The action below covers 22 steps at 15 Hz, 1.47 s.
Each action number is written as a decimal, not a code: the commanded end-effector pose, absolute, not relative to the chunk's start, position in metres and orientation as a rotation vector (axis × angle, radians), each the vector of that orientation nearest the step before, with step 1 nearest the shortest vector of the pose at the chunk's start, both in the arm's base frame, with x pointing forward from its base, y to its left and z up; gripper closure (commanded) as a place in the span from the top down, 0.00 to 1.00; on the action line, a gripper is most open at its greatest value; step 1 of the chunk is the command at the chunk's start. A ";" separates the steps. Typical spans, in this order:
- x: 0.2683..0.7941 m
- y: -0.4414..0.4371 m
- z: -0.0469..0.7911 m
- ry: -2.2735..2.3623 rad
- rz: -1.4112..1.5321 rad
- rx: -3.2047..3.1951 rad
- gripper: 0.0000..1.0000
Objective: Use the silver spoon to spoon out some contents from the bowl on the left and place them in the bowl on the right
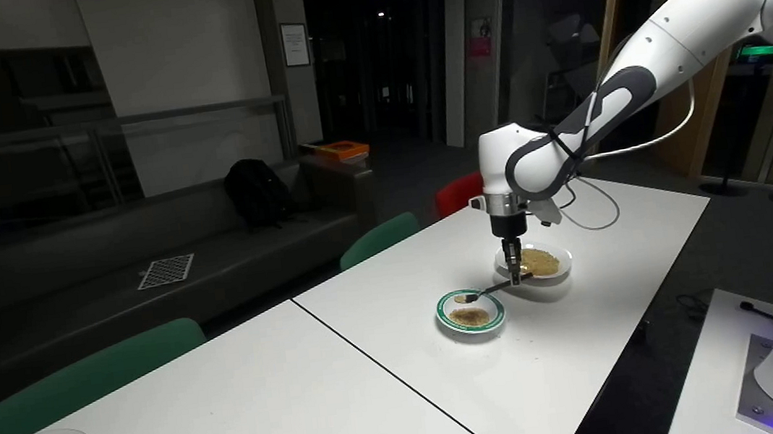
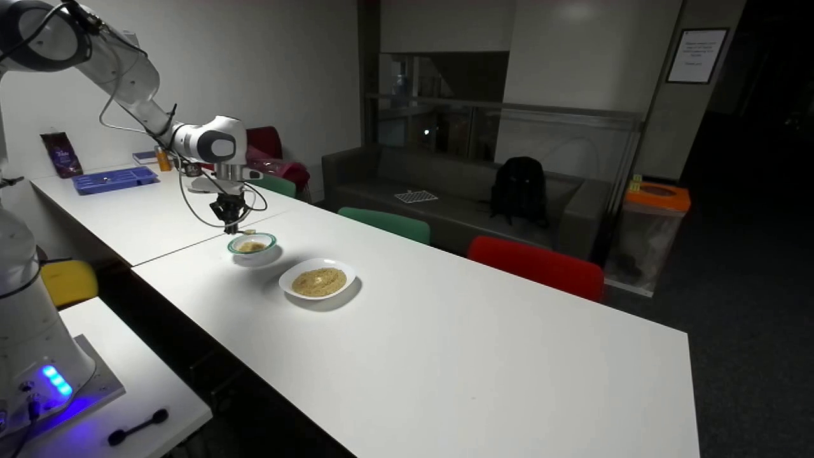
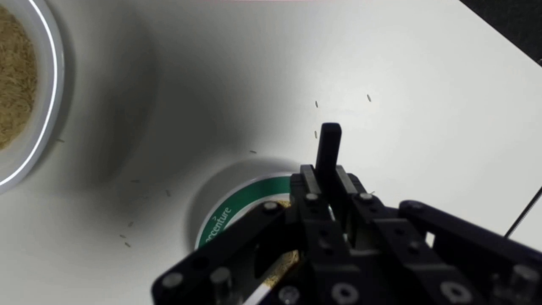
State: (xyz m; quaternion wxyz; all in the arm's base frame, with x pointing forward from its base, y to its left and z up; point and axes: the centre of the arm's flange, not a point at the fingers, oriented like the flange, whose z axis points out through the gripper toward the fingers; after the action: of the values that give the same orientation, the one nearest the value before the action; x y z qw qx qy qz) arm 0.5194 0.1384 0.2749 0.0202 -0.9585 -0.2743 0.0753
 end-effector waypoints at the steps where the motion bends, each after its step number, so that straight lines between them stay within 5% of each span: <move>1: 0.503 0.131 0.303 -0.916 0.109 -2.984 0.03; 22: 0.484 0.054 0.381 -0.693 -0.253 -3.032 0.03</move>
State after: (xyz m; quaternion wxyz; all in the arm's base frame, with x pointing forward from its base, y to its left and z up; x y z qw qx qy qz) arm 0.5018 0.0767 0.3716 0.0042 -0.9723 -0.2272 -0.0539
